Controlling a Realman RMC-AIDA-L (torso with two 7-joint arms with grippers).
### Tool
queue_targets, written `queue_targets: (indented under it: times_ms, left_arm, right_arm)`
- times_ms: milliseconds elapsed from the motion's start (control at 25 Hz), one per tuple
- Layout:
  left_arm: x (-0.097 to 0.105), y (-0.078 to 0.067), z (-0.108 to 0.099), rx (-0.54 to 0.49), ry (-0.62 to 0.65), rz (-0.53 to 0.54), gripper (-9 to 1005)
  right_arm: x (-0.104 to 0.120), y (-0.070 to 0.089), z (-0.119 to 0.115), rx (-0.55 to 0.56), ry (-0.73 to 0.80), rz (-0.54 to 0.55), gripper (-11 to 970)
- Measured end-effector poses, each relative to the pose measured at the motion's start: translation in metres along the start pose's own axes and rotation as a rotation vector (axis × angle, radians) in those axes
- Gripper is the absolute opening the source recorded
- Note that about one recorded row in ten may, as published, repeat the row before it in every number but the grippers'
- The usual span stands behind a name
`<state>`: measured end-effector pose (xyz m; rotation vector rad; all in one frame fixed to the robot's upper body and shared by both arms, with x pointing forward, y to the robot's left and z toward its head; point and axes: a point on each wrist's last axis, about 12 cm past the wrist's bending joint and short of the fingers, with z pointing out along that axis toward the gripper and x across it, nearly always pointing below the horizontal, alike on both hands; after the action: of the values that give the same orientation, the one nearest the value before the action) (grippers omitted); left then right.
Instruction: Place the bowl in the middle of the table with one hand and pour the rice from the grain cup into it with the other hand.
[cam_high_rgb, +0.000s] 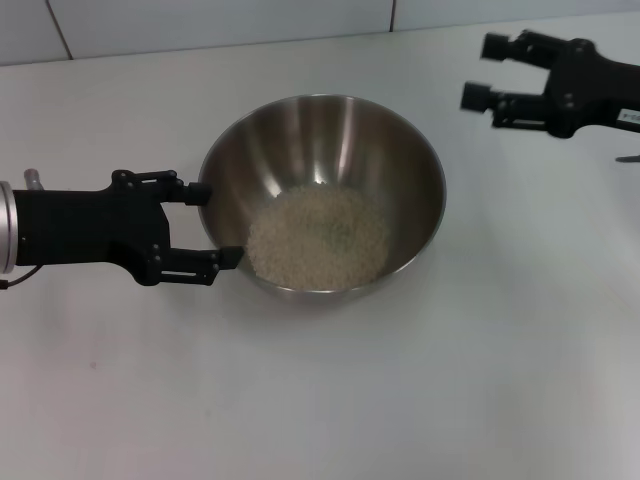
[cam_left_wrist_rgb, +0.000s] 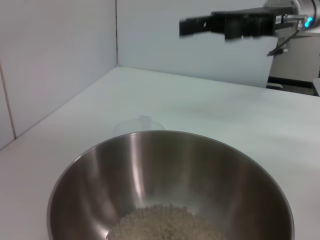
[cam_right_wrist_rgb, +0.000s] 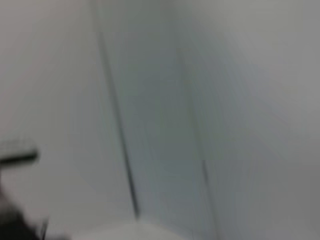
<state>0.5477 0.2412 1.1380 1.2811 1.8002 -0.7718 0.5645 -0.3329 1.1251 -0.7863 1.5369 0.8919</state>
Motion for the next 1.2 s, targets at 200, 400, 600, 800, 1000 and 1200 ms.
queue_targets:
  times_ms: [200, 400, 600, 800, 1000, 1200]
  left_arm:
    - [-0.002, 0.001, 0.001, 0.003, -0.001, 0.006, 844]
    - [-0.001, 0.001, 0.003, 0.008, 0.030, 0.003, 844]
    - [-0.005, 0.002, 0.006, 0.015, 0.040, 0.008, 844]
    - [-0.007, 0.002, 0.006, 0.012, 0.037, 0.013, 844]
    - [-0.007, 0.003, 0.006, 0.012, 0.037, 0.014, 844]
    - [-0.007, 0.003, 0.006, 0.012, 0.037, 0.011, 844]
  right_arm:
    - [-0.037, 0.006, 0.015, 0.001, 0.315, -0.206, 833]
    - [-0.071, 0.005, 0.024, -0.002, 0.420, -0.231, 833]
    - [-0.064, 0.015, 0.039, -0.041, 0.468, -0.202, 833]
    - [-0.055, 0.019, 0.044, -0.067, 0.488, -0.181, 833]
    - [-0.049, 0.019, 0.046, -0.079, 0.489, -0.157, 834]
    - [-0.046, 0.020, 0.047, -0.085, 0.493, -0.144, 834]
